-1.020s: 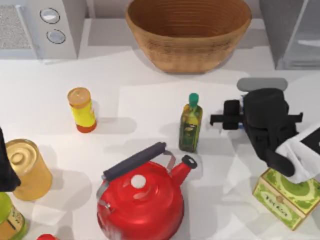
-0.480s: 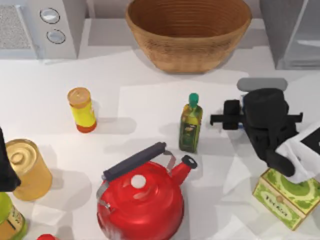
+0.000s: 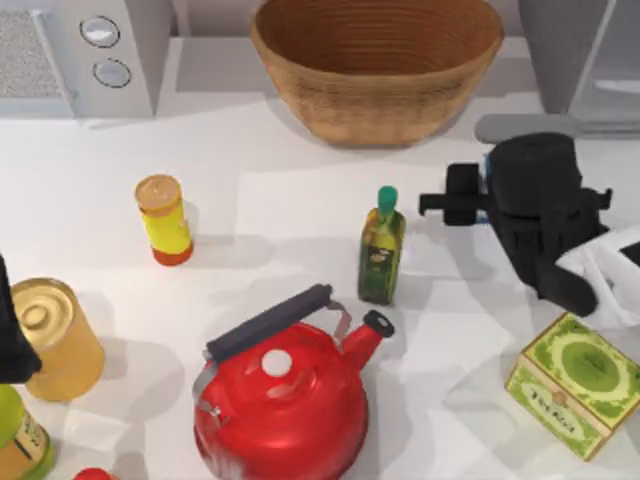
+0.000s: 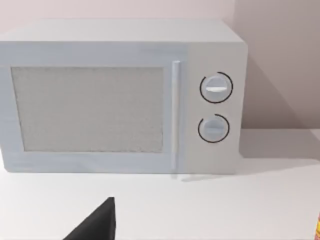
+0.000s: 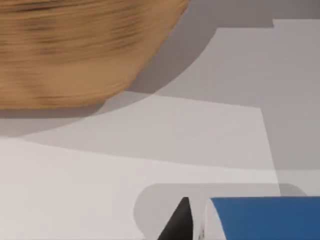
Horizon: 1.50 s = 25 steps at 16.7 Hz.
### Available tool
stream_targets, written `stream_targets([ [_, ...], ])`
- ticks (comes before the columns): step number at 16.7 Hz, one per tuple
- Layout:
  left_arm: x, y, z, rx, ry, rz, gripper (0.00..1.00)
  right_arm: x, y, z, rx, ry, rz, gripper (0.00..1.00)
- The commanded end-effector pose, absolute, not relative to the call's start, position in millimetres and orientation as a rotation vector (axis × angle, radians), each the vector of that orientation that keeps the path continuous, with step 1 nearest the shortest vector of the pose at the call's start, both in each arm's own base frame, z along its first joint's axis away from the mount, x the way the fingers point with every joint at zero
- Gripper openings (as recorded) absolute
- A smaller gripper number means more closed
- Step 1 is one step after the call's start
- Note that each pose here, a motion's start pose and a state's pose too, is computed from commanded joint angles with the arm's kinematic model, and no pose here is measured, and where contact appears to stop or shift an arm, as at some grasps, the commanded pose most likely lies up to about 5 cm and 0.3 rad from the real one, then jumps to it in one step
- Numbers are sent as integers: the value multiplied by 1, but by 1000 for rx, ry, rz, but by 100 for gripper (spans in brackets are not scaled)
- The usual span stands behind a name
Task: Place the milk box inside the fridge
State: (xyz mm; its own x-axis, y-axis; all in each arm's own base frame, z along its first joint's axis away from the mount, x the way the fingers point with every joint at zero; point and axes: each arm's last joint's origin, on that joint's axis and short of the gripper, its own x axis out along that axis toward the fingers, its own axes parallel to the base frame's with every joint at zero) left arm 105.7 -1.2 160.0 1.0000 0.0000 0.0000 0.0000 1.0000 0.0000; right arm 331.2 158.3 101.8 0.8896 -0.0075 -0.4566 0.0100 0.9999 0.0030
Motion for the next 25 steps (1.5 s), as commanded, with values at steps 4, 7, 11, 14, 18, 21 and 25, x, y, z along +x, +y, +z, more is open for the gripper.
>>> stream_targets([
  [4, 106, -1, 160, 0, 0, 0, 100, 331, 158, 159, -12, 494, -20, 0],
  [7, 106, -1, 160, 0, 0, 0, 100, 325, 155, 194, -9, 501, -20, 0],
  [11, 106, -1, 160, 0, 0, 0, 100, 321, 153, 210, 4, 499, -12, 0],
  [14, 106, -1, 160, 0, 0, 0, 100, 321, 153, 208, 4, 502, -12, 0],
  [18, 106, -1, 160, 0, 0, 0, 100, 313, 143, 218, 18, 478, -10, 0],
  [21, 106, -1, 160, 0, 0, 0, 100, 294, 121, 234, 37, 439, -7, 0],
  [25, 106, -1, 160, 0, 0, 0, 100, 250, 80, 247, 49, 376, -1, 0],
])
